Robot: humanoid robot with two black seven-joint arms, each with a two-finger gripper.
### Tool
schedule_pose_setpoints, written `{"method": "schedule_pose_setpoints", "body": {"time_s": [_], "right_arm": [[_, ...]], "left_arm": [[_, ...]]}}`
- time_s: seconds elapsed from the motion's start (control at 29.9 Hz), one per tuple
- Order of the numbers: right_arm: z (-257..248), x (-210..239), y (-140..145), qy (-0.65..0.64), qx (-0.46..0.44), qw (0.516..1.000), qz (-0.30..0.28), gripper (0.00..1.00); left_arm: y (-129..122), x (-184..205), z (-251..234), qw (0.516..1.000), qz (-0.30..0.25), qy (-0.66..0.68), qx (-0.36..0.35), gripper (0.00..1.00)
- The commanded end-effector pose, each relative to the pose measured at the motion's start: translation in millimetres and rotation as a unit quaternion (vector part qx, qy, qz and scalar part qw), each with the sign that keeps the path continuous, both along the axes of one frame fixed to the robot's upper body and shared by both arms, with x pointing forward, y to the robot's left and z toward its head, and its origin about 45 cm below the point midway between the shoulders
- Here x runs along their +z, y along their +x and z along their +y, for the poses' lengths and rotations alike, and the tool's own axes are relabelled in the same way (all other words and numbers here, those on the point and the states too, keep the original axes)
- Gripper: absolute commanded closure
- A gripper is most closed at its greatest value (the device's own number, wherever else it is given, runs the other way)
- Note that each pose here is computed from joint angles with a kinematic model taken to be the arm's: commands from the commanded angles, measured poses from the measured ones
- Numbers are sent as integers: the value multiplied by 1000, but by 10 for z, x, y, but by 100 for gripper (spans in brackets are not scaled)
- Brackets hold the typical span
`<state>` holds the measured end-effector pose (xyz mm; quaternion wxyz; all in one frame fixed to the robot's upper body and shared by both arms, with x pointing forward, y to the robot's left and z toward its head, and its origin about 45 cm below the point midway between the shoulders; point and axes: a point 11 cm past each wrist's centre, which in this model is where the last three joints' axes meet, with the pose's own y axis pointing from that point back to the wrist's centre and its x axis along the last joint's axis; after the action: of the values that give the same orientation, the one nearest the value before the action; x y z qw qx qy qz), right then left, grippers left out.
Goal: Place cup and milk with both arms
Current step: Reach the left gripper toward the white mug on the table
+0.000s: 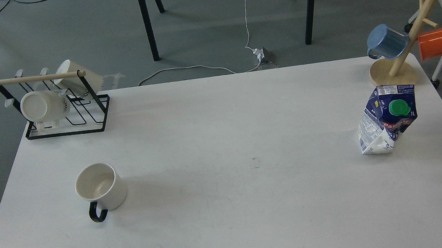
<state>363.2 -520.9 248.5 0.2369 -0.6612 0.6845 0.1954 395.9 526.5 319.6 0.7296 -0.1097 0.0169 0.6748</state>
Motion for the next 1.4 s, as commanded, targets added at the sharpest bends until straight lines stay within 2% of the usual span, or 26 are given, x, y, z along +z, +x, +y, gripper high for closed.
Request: {"method": "schedule_pose_setpoints", "body": {"time_s": [0.0,0.17,0.33,0.47,0.6,0.77,0.94,1.17,1.37], "right_arm": [[8,-18,-4,0,1,1000,2,5],[-23,-39,-36,1,-4,1000,4,5],[-25,-55,-46,0,-4,1000,6,5],[-40,-102,-84,0,-7,1000,12,5],[-73,-193,-162,2,-12,1000,23,5],[-138,-399,-348,3,-22,998,50,5],[-215,-663,-617,4,-34,995,88,5],[-240,-744,-713,5,-39,994,100,5],[-246,-741,-713,4,-39,994,100,5]], "left_arm": [[-22,19,34,1000,2,8,1,1],[-2,64,14,1000,0,21,-5,1],[-4,-58,-6,1000,11,22,-5,1],[35,-195,-118,991,48,114,-42,1],[-17,-404,-207,950,111,273,-107,1],[-109,-691,-288,865,175,433,-184,1],[-196,-833,-453,815,188,491,-242,1],[-464,-1326,-580,710,220,588,-319,1],[-547,-1582,-783,687,215,598,-352,1]]}}
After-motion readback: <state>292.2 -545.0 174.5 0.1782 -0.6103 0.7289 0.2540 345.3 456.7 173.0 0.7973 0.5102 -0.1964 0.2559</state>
